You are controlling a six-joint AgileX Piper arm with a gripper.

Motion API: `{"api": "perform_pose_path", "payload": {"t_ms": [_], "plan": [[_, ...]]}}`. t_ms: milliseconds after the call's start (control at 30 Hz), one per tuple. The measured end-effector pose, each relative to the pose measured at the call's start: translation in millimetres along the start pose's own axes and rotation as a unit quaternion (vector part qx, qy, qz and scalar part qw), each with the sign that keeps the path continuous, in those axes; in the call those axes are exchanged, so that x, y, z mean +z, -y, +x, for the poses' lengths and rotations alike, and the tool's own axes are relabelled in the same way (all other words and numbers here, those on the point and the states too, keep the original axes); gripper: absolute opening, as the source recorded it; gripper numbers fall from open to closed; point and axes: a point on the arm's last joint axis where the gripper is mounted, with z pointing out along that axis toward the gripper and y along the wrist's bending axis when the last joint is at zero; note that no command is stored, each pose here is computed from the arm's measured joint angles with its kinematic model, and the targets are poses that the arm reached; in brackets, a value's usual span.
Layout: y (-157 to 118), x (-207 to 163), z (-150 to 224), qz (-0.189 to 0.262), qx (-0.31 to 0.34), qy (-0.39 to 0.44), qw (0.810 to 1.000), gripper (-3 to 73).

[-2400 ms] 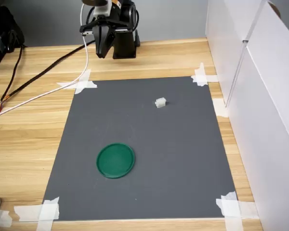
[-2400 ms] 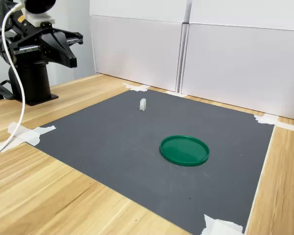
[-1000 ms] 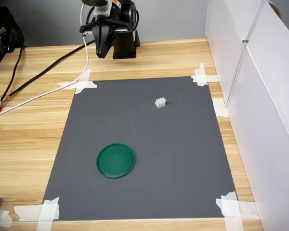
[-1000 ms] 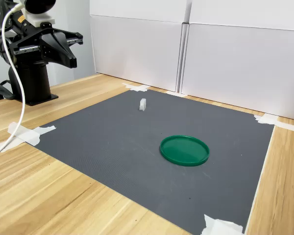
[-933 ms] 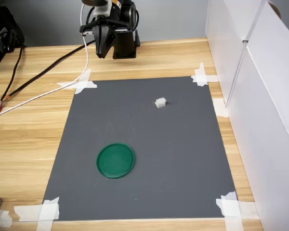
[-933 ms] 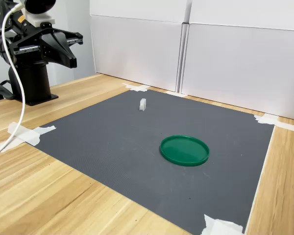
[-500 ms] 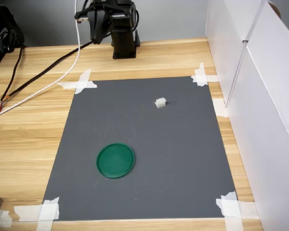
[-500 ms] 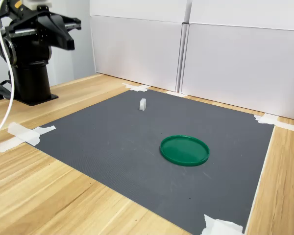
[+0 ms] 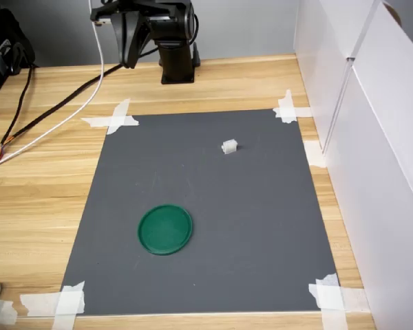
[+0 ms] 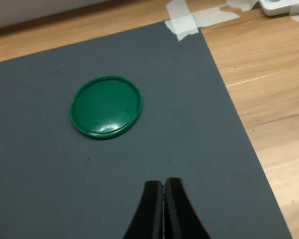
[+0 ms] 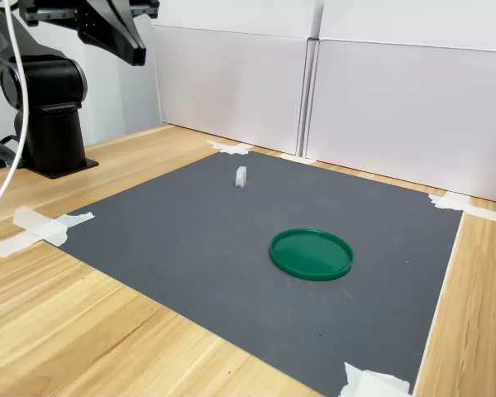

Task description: Grasp a white terminal and put it in the green lid.

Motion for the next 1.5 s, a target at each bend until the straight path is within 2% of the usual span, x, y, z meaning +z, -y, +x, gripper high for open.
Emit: {"api": "perform_pose_path", "payload": {"t_ms": [100,300,533,733,933,1133,1233,1500], "plan": [[-2.7,18.2,-13.7,-0.004,-0.035,-0.024,0.999,-2.1],[-12.3,52.4,-42.1,-0.038,-0.156,-0.067,0.985,-2.1],[-45.5,63.6,-57.8,-0.141,-0.316,-0.118,0.931,-2.1],[-73.9,62.5,-56.4,-0.198,-0.373,-0.115,0.899,-2.1],[-102.5,55.6,-45.9,-0.243,-0.453,-0.109,0.851,-2.1],[-123.6,47.7,-38.6,-0.279,-0.486,-0.098,0.823,-2.1],[-129.6,43.5,-36.5,-0.289,-0.5,-0.096,0.811,-2.1],[-126.8,35.0,-22.9,-0.297,-0.537,-0.166,0.772,0.0]]}}
